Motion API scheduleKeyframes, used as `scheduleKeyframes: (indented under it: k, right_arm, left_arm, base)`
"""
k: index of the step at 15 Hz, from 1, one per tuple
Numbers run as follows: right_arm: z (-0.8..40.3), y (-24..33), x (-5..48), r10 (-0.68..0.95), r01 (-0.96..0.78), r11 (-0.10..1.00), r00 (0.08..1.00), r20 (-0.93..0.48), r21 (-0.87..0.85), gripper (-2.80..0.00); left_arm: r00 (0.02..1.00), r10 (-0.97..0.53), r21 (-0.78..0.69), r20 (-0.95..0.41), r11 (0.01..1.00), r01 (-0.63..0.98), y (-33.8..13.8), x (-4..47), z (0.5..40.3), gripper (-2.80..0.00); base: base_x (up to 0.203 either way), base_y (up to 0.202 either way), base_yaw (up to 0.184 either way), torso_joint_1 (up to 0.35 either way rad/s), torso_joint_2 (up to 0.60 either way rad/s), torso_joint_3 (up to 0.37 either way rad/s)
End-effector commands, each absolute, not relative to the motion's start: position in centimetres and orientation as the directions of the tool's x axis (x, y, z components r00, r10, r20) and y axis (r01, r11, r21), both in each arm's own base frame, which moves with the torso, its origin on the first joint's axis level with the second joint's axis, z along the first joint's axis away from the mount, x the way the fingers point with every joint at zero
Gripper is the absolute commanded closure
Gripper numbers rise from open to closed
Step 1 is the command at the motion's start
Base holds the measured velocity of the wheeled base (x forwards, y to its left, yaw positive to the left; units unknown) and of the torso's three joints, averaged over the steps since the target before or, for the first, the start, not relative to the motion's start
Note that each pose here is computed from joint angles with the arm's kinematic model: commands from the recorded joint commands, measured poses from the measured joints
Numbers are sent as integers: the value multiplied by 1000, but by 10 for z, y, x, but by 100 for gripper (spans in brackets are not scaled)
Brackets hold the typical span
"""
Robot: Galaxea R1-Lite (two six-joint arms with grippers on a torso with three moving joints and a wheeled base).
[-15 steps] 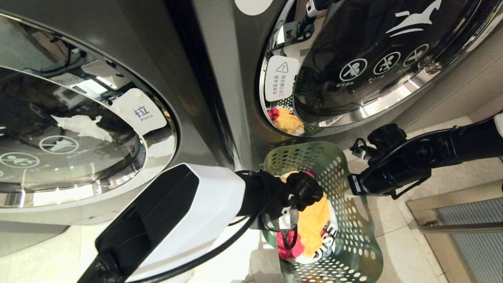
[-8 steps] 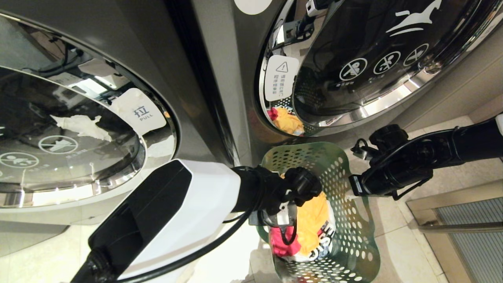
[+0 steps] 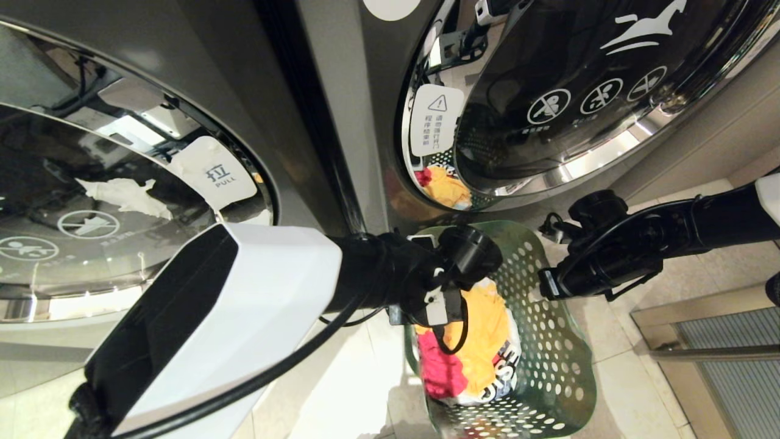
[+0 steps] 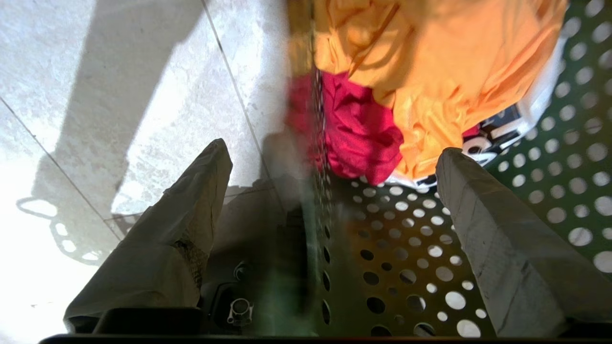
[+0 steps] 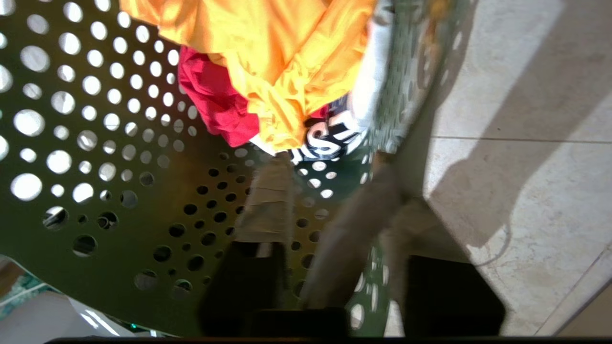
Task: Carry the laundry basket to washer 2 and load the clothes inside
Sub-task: Pick up the clothes basket and put it beside the washing machine
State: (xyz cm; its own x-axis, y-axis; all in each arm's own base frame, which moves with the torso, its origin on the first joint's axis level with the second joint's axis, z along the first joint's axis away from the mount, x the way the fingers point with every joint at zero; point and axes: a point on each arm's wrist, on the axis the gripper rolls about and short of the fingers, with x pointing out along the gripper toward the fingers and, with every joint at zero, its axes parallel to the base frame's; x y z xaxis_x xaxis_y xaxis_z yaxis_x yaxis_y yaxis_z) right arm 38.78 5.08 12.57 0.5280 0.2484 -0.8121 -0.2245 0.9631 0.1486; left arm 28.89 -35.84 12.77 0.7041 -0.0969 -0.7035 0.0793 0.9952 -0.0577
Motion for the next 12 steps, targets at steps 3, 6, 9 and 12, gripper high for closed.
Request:
scheduleKeyframes:
  k: [3, 6, 9, 12]
  right_arm:
    - [127, 49, 388, 213, -225, 969, 536, -817, 105, -280]
    - [135, 46, 393, 137, -241, 971, 576, -806, -7, -280]
    - [146, 40, 397, 122, -218, 976, 610, -783, -18, -280]
    - [172, 38, 382, 125, -222, 975, 632, -764, -23, -280]
  left_arm:
    - [746, -144, -132, -651, 988, 76, -346, 281, 172, -280]
    - [769, -180, -178, -613, 980, 87, -338, 272, 200, -280]
    - [781, -209, -206, -589, 973, 105, -333, 261, 220, -280]
    - [784, -220, -215, -581, 970, 112, -331, 256, 227, -280]
  base:
    - [0, 0, 0, 0, 0, 0]
    - [0, 0, 0, 0, 0, 0]
    - [0, 0, 0, 0, 0, 0]
    - [0, 0, 0, 0, 0, 0]
